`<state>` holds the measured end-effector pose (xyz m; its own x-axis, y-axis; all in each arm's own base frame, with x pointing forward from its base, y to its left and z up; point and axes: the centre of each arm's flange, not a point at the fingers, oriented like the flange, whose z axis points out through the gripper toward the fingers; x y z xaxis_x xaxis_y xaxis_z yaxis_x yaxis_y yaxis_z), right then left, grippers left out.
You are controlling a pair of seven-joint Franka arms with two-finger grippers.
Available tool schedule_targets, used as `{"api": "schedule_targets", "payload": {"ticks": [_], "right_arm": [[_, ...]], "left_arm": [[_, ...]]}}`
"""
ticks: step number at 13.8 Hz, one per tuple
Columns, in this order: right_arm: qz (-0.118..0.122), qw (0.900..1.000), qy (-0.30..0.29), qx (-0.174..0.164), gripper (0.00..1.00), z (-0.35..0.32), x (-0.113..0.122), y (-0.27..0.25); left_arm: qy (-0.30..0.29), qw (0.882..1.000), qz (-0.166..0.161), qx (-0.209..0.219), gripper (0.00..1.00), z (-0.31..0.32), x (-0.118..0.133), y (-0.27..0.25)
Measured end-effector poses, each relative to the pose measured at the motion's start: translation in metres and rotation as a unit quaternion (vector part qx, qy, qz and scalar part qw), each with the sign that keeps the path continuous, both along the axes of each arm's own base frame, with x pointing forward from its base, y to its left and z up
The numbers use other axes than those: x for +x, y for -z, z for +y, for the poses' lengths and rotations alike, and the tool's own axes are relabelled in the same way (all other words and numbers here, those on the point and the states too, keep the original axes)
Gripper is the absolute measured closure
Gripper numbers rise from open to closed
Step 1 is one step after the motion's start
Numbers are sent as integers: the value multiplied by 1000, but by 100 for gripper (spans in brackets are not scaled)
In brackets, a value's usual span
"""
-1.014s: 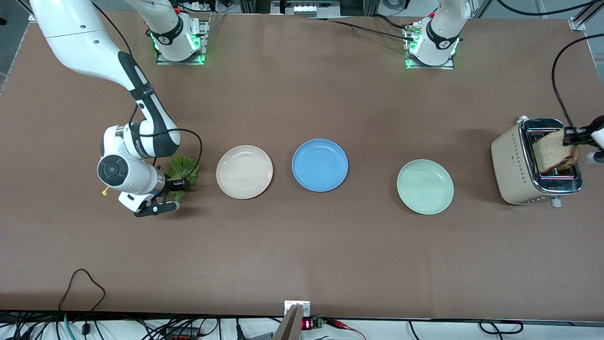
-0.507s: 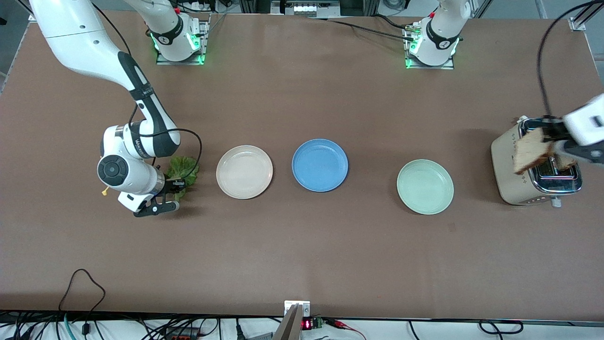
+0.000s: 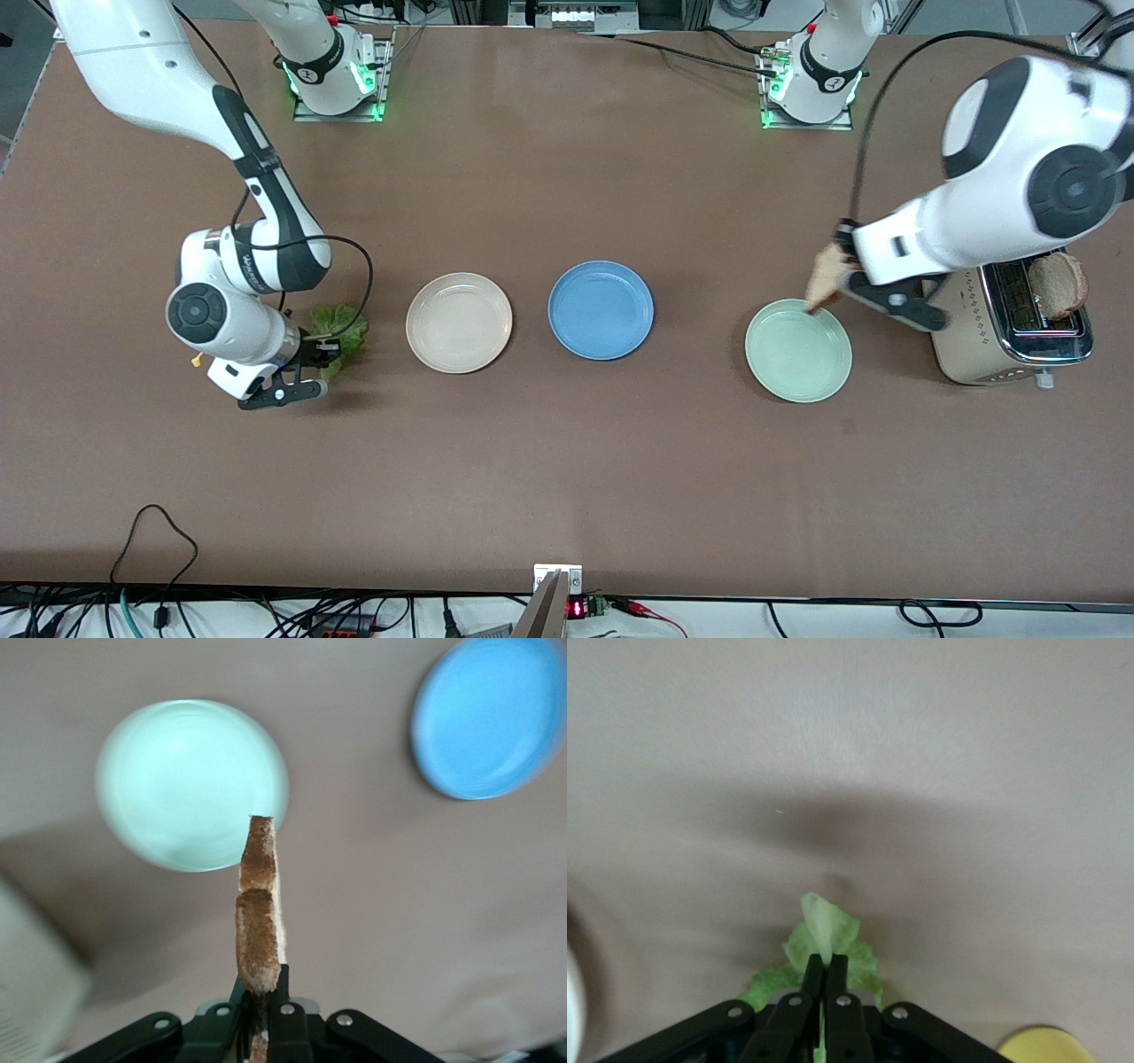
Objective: Make sandwich in blue plate with both arms
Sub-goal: 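Carry the toast over the blue plate while the right gripper lifts lettuce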
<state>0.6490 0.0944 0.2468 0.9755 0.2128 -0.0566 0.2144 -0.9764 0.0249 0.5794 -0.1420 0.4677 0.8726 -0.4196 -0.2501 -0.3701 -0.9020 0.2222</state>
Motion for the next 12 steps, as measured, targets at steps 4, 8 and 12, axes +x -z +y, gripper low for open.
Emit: {"api": "schedule_targets", "payload": {"ticks": [4,8,12], "right_arm": [[-5,998,-67,-1,97,7,-4,-57],[15,975,-221,10,97,37,-12,-91],[22,934,-355,32,97,95,-18,-136]], "left_arm": [[-46,987,52,-147,91,-54,6,34],[-118,961,41,-248,93,-101,20,77],[-171,945,30,-276,93,-151,-8,129]]}}
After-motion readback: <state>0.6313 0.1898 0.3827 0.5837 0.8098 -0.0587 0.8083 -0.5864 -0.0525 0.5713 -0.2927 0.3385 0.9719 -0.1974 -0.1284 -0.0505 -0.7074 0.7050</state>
